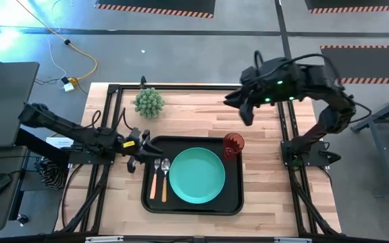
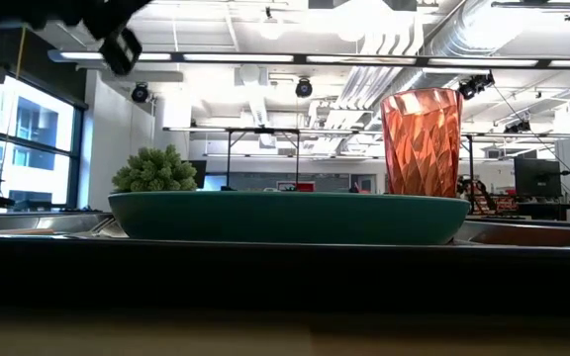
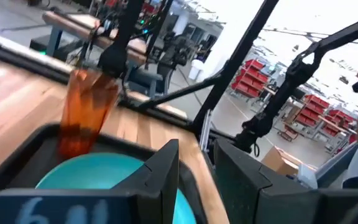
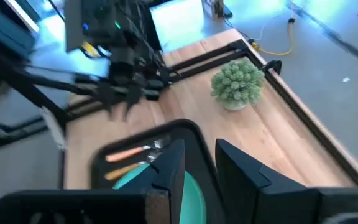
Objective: Pick and place plate/cup/fork/spoon on tray
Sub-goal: Return to Home Position
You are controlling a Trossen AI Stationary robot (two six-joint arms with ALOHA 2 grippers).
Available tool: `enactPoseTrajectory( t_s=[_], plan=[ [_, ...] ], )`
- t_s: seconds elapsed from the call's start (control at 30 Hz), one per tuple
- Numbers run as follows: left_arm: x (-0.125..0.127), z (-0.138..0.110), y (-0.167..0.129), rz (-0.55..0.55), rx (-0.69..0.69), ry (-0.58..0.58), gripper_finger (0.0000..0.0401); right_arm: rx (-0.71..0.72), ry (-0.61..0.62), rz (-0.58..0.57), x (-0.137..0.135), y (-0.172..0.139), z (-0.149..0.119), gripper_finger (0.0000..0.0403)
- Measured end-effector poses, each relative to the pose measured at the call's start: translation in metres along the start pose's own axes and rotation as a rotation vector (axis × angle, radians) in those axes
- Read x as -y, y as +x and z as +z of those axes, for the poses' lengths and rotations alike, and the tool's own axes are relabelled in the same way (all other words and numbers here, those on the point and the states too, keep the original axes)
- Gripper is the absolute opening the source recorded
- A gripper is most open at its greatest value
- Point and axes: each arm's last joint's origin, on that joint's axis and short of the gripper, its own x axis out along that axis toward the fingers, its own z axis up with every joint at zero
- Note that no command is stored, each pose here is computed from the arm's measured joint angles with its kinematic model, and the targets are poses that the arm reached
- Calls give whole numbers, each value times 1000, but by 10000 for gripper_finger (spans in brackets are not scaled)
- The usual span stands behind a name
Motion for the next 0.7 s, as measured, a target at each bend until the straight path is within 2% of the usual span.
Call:
enactPoseTrajectory(
  t_s=[0.13, 0.23, 0.5, 0.7],
  plan=[
    [-9, -14, -12, 10, -12, -24, 85, 45, 99, 39, 2, -26, -2, 83],
    [-14, -22, -21, 3, -7, -7, 81, 71, 124, 65, 0, -42, -4, 83],
    [-26, -41, -43, -7, 26, 26, 76, 151, 103, 154, -7, -71, -7, 83],
    [-30, -47, -55, -31, 84, 60, 76, 209, 68, 170, -4, -90, -9, 83]
  ],
)
